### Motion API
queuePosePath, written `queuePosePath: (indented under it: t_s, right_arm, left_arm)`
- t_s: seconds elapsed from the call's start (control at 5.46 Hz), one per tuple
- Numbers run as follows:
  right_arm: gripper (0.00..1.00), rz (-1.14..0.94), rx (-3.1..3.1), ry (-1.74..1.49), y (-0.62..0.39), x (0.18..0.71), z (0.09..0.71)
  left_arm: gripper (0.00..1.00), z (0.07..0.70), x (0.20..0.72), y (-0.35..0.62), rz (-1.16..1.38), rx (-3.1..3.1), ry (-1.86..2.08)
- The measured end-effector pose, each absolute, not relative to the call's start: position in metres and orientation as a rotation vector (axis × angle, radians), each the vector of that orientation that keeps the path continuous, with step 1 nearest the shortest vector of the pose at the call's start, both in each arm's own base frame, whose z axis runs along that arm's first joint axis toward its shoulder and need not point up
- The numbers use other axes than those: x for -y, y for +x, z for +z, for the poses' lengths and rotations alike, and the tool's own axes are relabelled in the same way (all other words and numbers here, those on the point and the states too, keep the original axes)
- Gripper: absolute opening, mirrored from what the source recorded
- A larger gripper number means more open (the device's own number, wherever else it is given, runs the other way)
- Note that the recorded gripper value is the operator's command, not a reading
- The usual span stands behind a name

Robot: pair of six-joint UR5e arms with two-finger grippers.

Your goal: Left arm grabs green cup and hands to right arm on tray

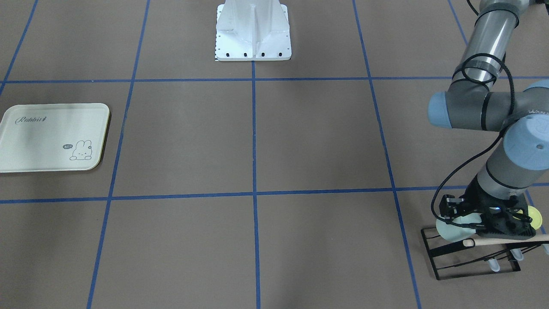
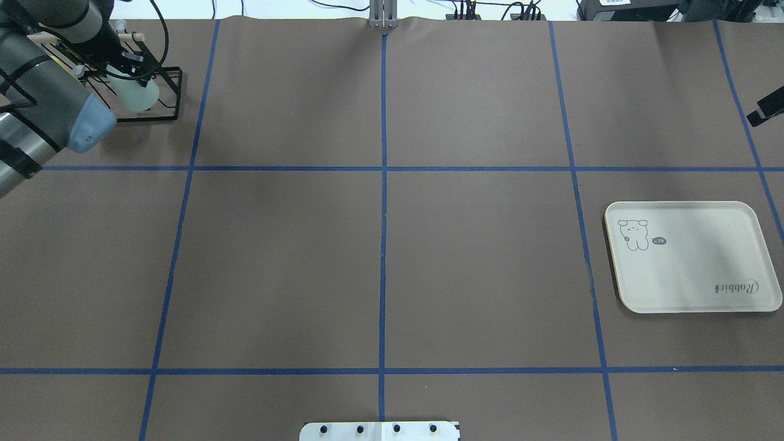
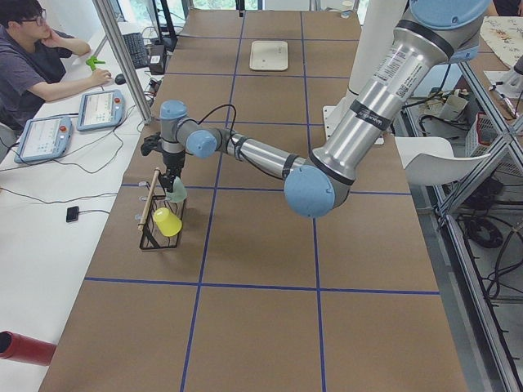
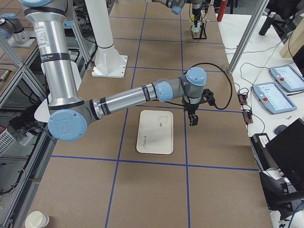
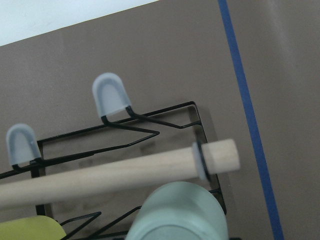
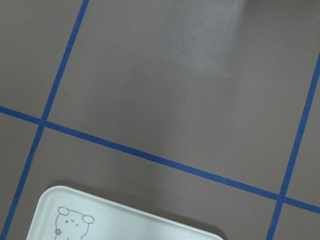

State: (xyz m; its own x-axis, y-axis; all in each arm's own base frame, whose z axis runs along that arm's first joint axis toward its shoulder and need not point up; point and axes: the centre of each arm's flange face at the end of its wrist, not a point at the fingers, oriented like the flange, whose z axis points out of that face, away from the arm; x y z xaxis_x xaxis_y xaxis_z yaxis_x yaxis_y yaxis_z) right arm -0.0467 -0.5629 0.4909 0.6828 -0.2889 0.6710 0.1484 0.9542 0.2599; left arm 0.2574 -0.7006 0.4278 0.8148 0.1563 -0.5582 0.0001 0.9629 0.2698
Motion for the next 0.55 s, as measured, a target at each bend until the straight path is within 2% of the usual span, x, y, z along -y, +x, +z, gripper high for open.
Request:
queuePosePath:
  t_s: [0.37,0.55]
  right_arm:
    - [1.0,-0.246,0.783,0.19,-0.047,0.563,0.491]
    - [1.0,-0.246,0.783,0.191,-0.047,0.563,0.491]
  left_arm:
    - [0.14,0.423,0.698,0.25,0.082,-0.622,0.278]
    - [0.13,0.42,0.691,0.243,0.08,-0.628,0.292]
